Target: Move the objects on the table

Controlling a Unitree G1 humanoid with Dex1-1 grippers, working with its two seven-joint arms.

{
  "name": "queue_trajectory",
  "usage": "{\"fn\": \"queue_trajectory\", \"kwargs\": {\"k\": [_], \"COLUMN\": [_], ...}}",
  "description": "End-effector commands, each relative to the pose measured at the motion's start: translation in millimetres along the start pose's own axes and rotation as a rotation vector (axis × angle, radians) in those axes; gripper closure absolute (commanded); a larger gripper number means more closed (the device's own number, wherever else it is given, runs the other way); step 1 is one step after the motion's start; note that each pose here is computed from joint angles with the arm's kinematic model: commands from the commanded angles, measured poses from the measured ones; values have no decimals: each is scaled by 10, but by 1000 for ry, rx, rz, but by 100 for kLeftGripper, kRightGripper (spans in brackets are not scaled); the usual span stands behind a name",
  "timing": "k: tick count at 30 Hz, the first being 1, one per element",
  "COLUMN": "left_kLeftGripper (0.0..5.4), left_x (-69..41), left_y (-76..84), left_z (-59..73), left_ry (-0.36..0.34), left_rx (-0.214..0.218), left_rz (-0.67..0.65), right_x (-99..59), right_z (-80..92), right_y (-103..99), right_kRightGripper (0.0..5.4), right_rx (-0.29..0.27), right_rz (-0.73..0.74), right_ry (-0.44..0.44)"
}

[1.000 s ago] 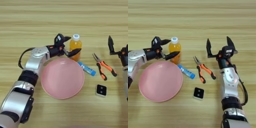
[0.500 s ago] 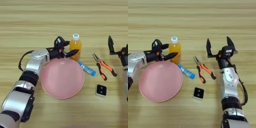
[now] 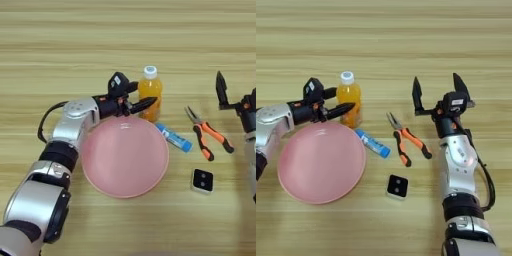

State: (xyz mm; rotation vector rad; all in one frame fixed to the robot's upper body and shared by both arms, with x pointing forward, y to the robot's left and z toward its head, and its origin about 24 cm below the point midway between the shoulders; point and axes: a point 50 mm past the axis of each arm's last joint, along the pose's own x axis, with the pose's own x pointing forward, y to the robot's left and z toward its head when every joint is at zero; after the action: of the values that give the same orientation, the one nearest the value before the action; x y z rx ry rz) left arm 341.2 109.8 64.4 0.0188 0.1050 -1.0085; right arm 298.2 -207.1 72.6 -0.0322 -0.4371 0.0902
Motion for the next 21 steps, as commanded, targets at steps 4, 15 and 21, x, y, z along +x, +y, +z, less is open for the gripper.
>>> {"fn": "queue_trajectory", "kwargs": {"k": [4, 15, 21], "left_kLeftGripper": [206, 206, 206], "left_x": [30, -11, -34], "left_y": [25, 19, 0], "left_z": [177, 413, 546], "left_ry": [-63, -137, -169], "left_rx": [44, 98, 129], "left_rz": [-13, -23, -29], "right_x": [-20, -24, -19], "right_z": [-9, -36, 10], "right_y": [2, 74, 180], "right_kRightGripper": [0, 0, 0], "right_rx": [-3, 32, 87], "right_rz": [3, 107, 255], "right_ry": [8, 44, 62]}}
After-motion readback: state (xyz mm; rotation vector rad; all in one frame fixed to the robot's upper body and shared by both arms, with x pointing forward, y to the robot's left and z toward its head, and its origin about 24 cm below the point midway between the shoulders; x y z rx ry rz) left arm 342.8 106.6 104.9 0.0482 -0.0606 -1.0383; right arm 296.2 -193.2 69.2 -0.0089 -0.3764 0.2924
